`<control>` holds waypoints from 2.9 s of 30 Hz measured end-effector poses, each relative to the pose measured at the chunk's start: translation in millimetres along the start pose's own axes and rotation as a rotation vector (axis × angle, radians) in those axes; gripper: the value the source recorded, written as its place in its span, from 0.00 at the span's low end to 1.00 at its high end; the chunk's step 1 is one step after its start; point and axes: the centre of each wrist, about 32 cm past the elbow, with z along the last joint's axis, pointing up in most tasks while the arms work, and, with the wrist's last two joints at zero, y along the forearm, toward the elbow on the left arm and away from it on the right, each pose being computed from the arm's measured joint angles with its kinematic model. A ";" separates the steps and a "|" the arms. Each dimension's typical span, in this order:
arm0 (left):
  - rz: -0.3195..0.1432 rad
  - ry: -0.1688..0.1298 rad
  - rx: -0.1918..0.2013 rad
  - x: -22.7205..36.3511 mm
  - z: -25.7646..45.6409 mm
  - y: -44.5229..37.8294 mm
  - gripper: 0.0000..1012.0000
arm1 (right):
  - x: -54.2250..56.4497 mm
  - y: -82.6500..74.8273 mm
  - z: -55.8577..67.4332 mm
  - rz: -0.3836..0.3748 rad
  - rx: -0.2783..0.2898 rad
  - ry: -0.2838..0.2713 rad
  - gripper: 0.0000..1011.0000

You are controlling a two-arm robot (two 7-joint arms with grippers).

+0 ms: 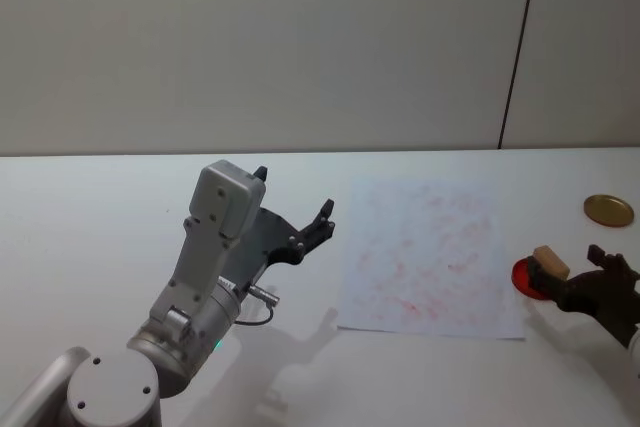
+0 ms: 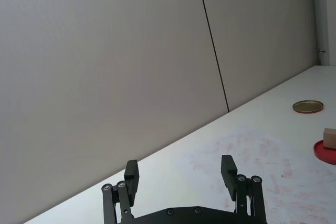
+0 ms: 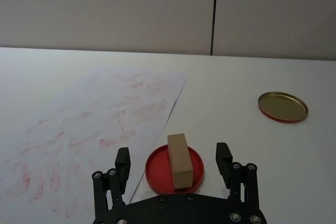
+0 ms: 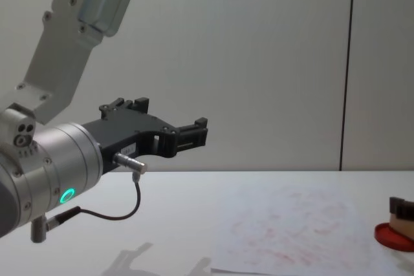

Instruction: Use the one hand to pick up the stamp and affix it onto the A4 paper.

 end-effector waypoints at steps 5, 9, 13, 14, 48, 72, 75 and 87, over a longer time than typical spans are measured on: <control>0.000 0.000 0.000 0.0 0.0 0.0 0.98 | 0.3 4.1 -1.7 -0.002 -0.010 0.001 0.99; 0.000 0.000 0.000 0.0 0.0 0.0 0.98 | 0.6 7.4 -2.9 -0.003 -0.020 0.002 0.99; 0.000 0.000 0.000 0.0 0.0 0.0 0.98 | 0.9 10.6 -4.2 -0.002 -0.030 0.002 0.99; 0.000 0.000 0.000 0.0 0.0 0.0 0.98 | 1.0 11.9 -4.7 -0.002 -0.035 0.002 0.99; 0.000 0.000 0.000 0.0 0.0 0.0 0.98 | 4.1 25.1 -8.9 0.002 -0.065 -0.016 0.23; 0.000 0.000 0.000 0.0 0.0 0.0 0.98 | -20.7 30.1 13.5 0.110 0.116 -0.034 0.22; 0.000 0.000 0.000 0.0 0.0 0.0 0.98 | -29.0 34.3 17.4 0.136 0.126 -0.031 0.22; 0.000 0.000 0.000 0.0 0.0 0.0 0.98 | -62.5 58.8 23.1 0.203 0.096 -0.038 0.22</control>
